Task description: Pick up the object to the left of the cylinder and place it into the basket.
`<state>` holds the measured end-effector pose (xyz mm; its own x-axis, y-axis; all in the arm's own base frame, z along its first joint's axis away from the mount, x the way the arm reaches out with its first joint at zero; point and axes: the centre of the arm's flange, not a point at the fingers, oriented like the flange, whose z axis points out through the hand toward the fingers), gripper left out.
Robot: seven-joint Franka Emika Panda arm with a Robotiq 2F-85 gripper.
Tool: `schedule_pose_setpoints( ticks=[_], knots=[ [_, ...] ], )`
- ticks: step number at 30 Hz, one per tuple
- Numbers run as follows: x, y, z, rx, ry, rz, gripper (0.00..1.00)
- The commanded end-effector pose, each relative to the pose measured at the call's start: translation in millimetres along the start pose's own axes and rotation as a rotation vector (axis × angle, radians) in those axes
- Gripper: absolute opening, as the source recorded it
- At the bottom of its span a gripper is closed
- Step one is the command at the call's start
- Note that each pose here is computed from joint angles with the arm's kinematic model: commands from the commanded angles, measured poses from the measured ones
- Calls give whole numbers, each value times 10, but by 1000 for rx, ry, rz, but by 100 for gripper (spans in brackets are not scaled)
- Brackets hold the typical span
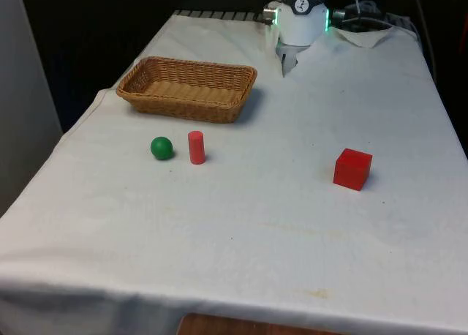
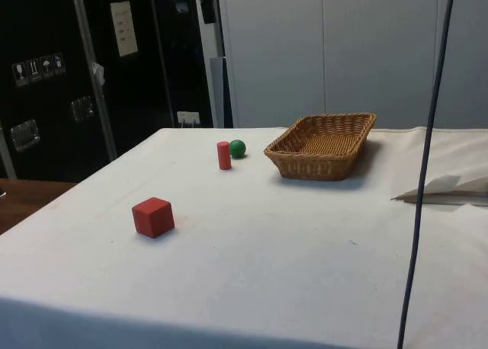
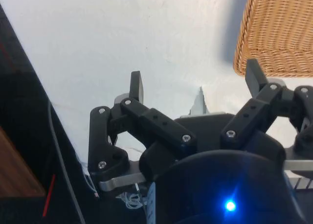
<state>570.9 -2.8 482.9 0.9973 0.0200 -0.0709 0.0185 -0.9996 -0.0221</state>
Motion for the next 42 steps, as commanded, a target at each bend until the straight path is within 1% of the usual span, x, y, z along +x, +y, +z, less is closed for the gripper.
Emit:
schedule_pose_setpoints(
  ticks=[1, 6, 10, 11, 12, 14, 18, 20, 21, 22, 23, 24, 29, 30, 31, 32, 33, 36, 40, 41, 42],
  knots=[
    [27, -1, 26, 1, 2, 0, 100],
    [99, -32, 95, -6, 19, -1, 100],
    [174, -72, 164, -17, 34, 0, 100],
    [159, -57, 156, -21, 32, -1, 100],
    [192, -93, 182, -21, 37, -2, 100],
    [244, -130, 233, -31, 51, 0, 100],
    [297, -201, 310, -42, 63, -3, 100],
    [334, -269, 368, -50, 70, -5, 100],
    [334, -269, 368, -50, 70, -5, 100],
    [316, -236, 351, -51, 60, -7, 100],
    [346, -289, 390, -52, 72, -4, 100],
    [368, -334, 434, -55, 75, -5, 100],
    [425, -445, 542, -65, 80, -7, 100],
    [447, -491, 583, -69, 81, -7, 100],
    [431, -466, 569, -72, 75, -10, 100],
    [454, -516, 605, -70, 80, -8, 100],
    [461, -528, 619, -71, 82, -8, 100],
    [473, -583, 683, -74, 77, -10, 100],
    [508, -689, 779, -80, 82, -13, 100],
    [497, -666, 767, -86, 75, -15, 100],
    [516, -702, 798, -82, 83, -12, 100]
  ],
)
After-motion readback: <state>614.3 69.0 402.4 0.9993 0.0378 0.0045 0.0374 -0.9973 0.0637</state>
